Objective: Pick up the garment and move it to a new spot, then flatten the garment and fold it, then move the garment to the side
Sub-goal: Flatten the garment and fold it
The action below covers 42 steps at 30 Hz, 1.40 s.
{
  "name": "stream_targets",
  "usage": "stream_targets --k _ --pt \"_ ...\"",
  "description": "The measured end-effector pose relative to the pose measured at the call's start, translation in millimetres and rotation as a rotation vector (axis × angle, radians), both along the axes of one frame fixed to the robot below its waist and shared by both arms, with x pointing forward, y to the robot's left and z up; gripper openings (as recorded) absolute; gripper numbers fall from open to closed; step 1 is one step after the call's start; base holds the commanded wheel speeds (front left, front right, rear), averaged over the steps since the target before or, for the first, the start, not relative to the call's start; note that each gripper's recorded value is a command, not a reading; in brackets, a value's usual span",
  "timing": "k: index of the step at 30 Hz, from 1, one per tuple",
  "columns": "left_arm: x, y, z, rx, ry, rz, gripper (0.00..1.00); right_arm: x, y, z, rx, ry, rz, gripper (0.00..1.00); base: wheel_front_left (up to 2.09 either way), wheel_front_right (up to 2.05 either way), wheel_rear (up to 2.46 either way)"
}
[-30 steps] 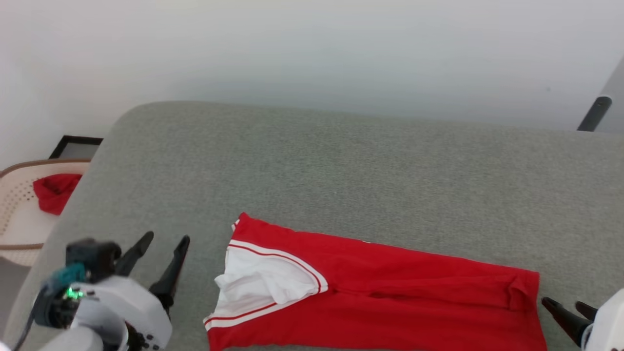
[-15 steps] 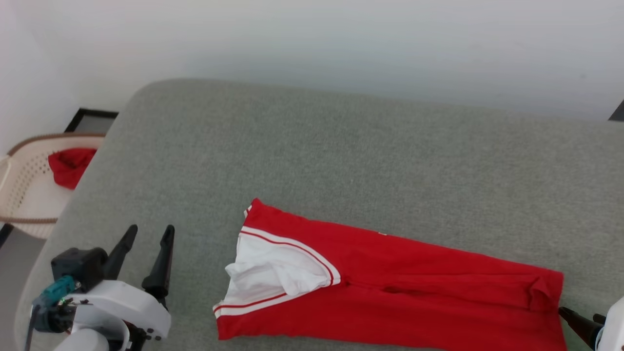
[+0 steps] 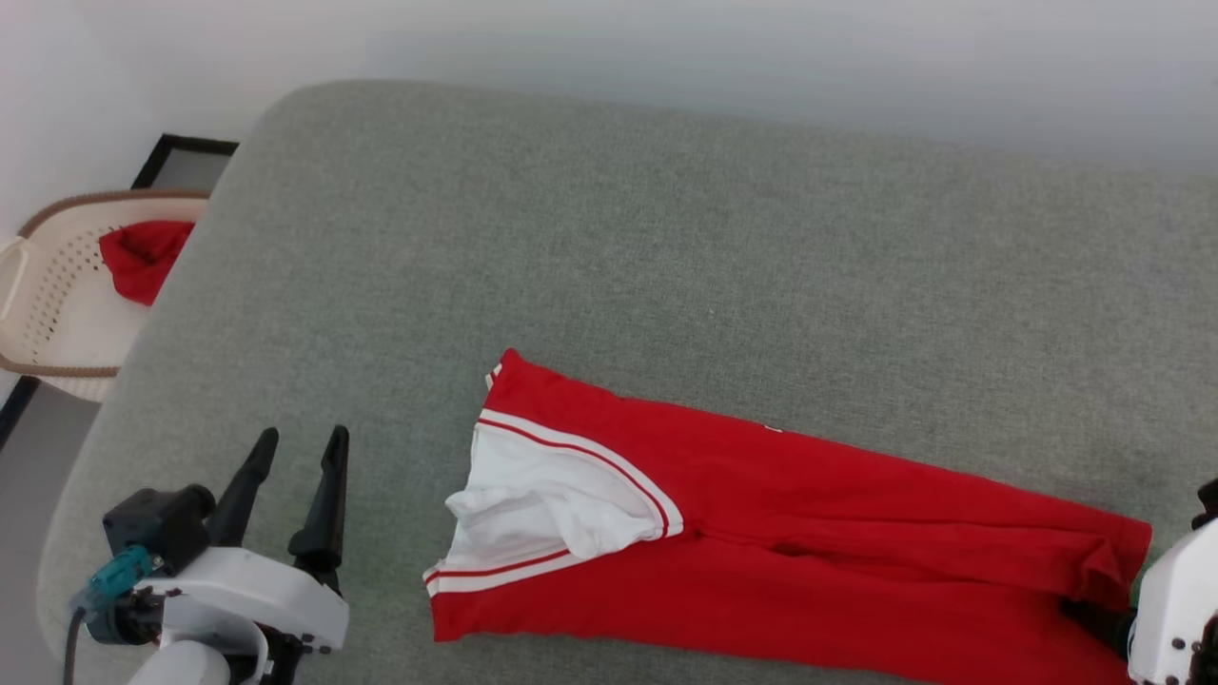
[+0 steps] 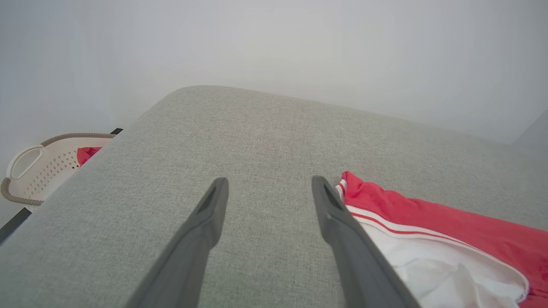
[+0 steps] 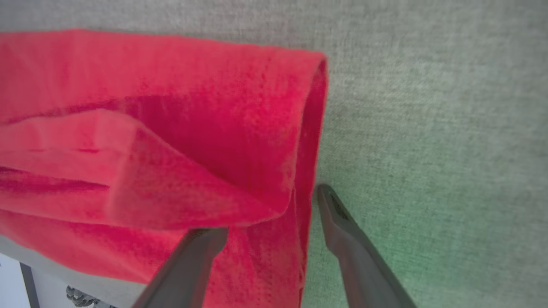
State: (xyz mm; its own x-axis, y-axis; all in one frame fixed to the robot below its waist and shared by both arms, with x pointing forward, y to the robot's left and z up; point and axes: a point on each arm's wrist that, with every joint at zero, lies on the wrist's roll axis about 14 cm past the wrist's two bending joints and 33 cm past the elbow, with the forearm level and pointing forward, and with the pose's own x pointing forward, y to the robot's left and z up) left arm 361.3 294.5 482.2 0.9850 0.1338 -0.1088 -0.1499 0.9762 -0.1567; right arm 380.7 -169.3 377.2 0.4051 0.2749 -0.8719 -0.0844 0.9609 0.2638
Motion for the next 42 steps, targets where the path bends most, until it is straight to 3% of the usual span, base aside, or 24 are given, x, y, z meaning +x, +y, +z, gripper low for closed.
stream_targets --k 2,3,4,5,11,19,24,34,38,42 --pt "1 1 -4 -0.003 0.007 0.007 1.0 2 2 -5 0.001 0.02 0.014 1.0 0.0 0.0 0.0" --pt "1 2 -6 -0.008 0.009 0.013 1.0 3 3 -8 -0.006 0.029 0.027 0.89 0.0 0.0 0.0" --pt "2 3 -7 -0.012 0.009 0.016 1.0 4 4 -10 -0.013 0.036 0.045 0.29 0.0 0.0 0.0" --pt "1 3 -8 -0.012 0.012 0.018 0.99 5 4 -11 -0.008 0.042 0.048 0.0 0.0 0.0 0.0" --pt "-2 10 -13 -0.019 0.017 0.047 0.9 14 -1 -15 -0.014 0.05 0.059 0.0 0.0 0.0 0.0" --pt "-5 16 -12 -0.025 0.006 0.07 0.95 20 -16 -11 -0.018 0.032 0.031 0.0 0.0 0.0 0.0" --pt "-9 14 -15 -0.03 0.01 0.065 1.0 32 -60 4 -0.089 -0.029 -0.056 0.0 0.0 0.0 0.0" --pt "-12 4 -14 -0.032 -0.002 0.025 1.0 24 -148 38 -0.248 -0.082 -0.216 0.0 0.0 0.0 0.0" --pt "-14 2 -11 -0.031 -0.012 0.018 1.0 23 -142 54 -0.213 -0.121 -0.218 0.0 0.0 0.0 0.0" --pt "-19 -1 -8 -0.028 -0.023 0.01 1.0 25 -110 74 -0.108 -0.175 -0.171 0.0 0.0 0.0 0.0"
